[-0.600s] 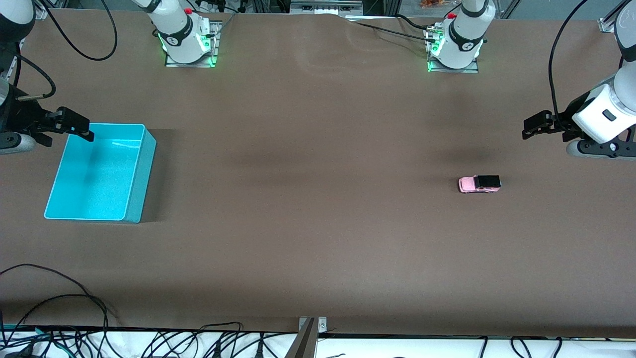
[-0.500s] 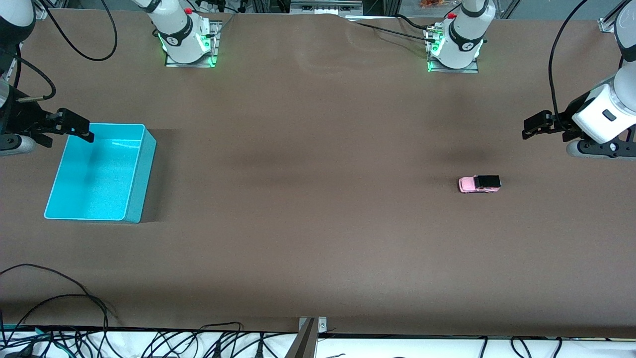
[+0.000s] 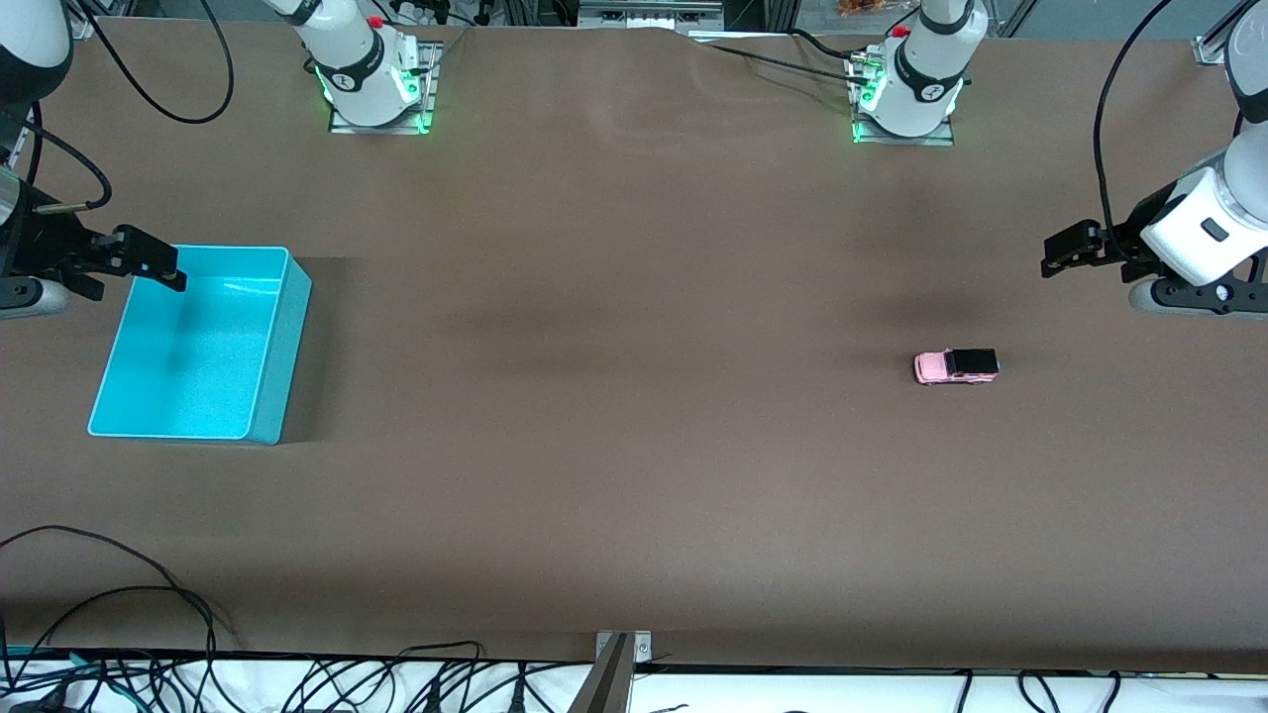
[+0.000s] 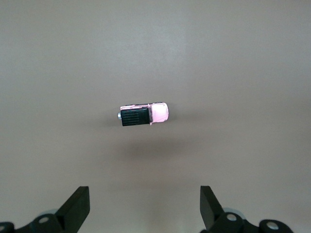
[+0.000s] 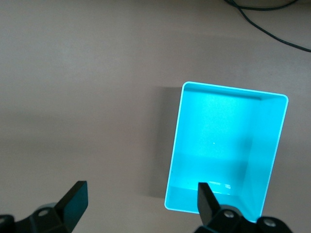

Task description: Wind and store pink jeep toy

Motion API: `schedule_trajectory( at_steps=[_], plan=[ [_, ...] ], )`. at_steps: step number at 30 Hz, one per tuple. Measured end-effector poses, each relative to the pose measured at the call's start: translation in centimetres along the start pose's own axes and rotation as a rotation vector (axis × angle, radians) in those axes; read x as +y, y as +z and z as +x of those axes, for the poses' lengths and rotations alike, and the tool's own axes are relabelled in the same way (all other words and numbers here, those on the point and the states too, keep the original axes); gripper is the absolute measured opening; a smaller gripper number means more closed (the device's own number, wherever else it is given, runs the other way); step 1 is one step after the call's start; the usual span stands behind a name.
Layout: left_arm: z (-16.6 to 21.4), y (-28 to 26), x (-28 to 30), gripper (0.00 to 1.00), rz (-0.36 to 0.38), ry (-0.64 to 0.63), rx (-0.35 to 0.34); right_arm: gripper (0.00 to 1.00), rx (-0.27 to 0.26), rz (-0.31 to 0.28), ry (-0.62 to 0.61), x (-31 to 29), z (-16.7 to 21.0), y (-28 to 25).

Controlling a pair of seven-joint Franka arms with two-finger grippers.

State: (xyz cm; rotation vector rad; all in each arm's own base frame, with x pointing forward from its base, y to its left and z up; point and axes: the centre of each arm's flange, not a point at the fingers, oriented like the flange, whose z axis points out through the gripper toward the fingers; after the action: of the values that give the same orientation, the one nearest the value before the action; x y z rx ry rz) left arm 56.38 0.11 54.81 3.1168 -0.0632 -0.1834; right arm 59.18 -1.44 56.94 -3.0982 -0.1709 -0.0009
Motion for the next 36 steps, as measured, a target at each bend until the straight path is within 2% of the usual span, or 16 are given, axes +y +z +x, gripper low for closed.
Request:
schedule_trajectory(
  at_steps=[29,36],
  plan=[
    [0.0,0.0,0.0,1.0,0.0,0.0,0.0,1.0,0.01,0.0,-0.019,-1.1,0.2,-0.4],
    [0.0,0.1,0.0,1.0,0.0,0.0,-0.001,1.0,0.035,-0.004,-0.045,-2.5,0.5,-1.6]
  ],
)
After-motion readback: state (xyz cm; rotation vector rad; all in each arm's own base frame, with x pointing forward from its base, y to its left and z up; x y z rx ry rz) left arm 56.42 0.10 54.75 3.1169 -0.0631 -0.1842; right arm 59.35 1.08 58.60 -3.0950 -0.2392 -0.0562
